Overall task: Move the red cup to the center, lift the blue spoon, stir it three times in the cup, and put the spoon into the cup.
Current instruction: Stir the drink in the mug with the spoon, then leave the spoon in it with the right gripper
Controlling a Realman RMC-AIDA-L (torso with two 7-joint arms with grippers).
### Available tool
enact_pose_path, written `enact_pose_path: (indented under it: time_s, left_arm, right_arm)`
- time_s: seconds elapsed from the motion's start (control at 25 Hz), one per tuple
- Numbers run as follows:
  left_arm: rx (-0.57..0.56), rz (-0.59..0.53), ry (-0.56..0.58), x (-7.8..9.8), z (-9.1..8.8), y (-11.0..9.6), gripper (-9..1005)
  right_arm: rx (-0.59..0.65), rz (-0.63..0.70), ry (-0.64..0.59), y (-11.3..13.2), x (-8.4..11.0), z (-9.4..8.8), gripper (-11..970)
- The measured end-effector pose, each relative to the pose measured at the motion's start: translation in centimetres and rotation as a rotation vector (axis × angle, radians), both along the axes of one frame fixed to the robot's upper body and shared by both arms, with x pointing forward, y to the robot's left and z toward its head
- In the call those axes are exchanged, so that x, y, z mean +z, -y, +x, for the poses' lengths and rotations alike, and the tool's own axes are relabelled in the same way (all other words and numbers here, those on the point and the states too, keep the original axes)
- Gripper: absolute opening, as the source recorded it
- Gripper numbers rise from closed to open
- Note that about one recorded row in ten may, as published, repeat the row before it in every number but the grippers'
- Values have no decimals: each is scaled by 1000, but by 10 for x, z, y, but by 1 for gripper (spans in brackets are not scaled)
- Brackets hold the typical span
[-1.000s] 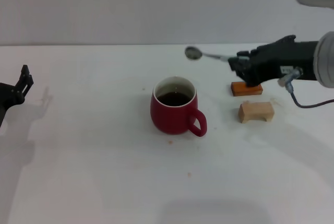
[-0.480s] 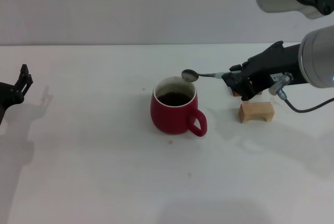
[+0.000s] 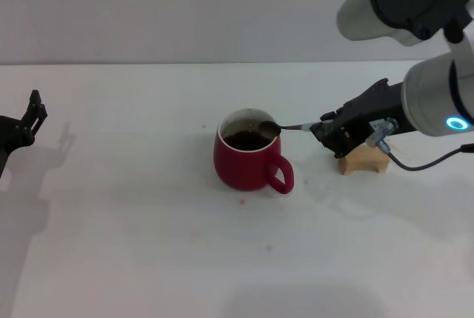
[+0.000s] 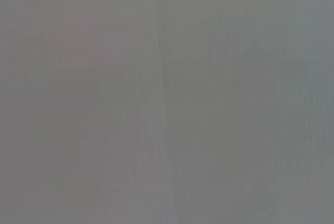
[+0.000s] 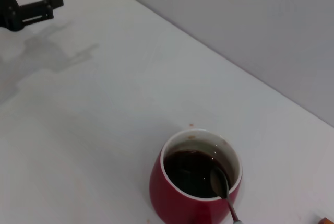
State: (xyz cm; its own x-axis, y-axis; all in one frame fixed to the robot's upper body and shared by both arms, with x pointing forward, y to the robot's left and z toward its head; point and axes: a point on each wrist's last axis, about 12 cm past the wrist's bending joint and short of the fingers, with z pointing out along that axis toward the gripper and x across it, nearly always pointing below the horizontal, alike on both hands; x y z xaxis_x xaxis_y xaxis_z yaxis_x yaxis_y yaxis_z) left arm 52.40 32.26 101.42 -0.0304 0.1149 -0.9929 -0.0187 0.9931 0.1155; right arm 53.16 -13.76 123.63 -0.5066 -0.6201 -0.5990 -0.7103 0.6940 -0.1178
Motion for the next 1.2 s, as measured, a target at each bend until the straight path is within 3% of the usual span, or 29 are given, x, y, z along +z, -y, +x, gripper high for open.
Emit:
enact_pose_path:
  time_s: [0.24, 0.64, 1.2]
  left_arm:
    - [0, 0, 0, 0, 0, 0, 852]
    - [2, 0, -4, -1, -1, -1, 852]
    - [13, -2, -3, -1, -1, -2, 852]
  right_arm:
    - [17, -14, -11, -10, -7, 12, 123]
    - [71, -32, -13, -28, -16, 16, 124]
    - [61, -39, -14, -34, -27, 33, 123]
